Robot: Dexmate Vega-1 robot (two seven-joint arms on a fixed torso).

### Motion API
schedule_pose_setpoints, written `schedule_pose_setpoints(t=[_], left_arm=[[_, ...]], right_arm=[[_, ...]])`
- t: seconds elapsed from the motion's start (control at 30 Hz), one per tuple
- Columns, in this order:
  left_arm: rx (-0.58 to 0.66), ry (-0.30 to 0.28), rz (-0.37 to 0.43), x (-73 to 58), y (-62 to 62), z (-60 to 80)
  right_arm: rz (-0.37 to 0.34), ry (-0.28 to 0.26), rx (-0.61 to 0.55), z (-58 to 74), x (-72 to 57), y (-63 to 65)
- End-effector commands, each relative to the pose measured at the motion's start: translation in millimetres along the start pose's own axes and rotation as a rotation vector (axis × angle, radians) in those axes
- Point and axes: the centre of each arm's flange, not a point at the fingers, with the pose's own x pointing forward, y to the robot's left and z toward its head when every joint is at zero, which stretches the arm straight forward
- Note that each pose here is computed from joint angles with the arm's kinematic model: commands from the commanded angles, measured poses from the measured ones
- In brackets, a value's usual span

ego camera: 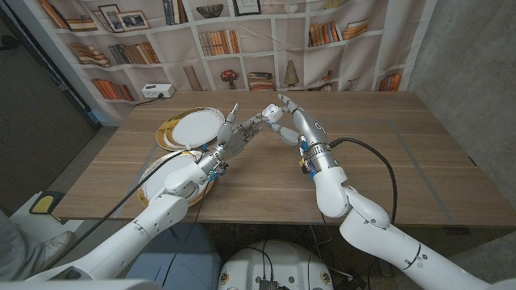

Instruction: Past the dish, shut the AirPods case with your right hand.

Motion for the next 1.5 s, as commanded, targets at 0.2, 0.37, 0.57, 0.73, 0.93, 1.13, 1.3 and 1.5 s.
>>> schedule_pose_setpoints(t=[0.2,0.37,0.57,0.73,0.93,1.13,1.3,1.5], left_arm=[[-0.004,0.012,-0.05,1.0,-3.2,7.2],[-0.001,0.004,-0.034,-2.3,-4.5,9.6],[-0.008,0.007,-0.036,-4.3,-4.2,9.0],[-0.003,0.006,-0.031,-5.2,-4.8,8.7],[-0.007,-0.001,-0.03,-6.4,-5.7,8.9],[-0.005,-0.012,-0.041,-6.2,-8.8,11.6],[0.001,-0.012,-0.031,-8.5,-9.1,11.9],[0.004,-0.013,-0.01,-13.5,-9.3,12.0]], right_arm=[[0.042,-0.032,-0.063,8.9,9.0,14.2],[0.055,-0.027,-0.082,6.9,10.5,18.2],[0.059,-0.023,-0.097,6.5,12.5,21.9],[0.057,-0.021,-0.107,5.7,12.5,22.9],[0.048,-0.016,-0.127,4.8,11.3,22.9],[0.049,-0.009,-0.131,3.5,9.4,23.4],[0.041,0.0,-0.137,1.3,7.9,21.4],[0.039,0.021,-0.148,-4.3,5.4,20.9]])
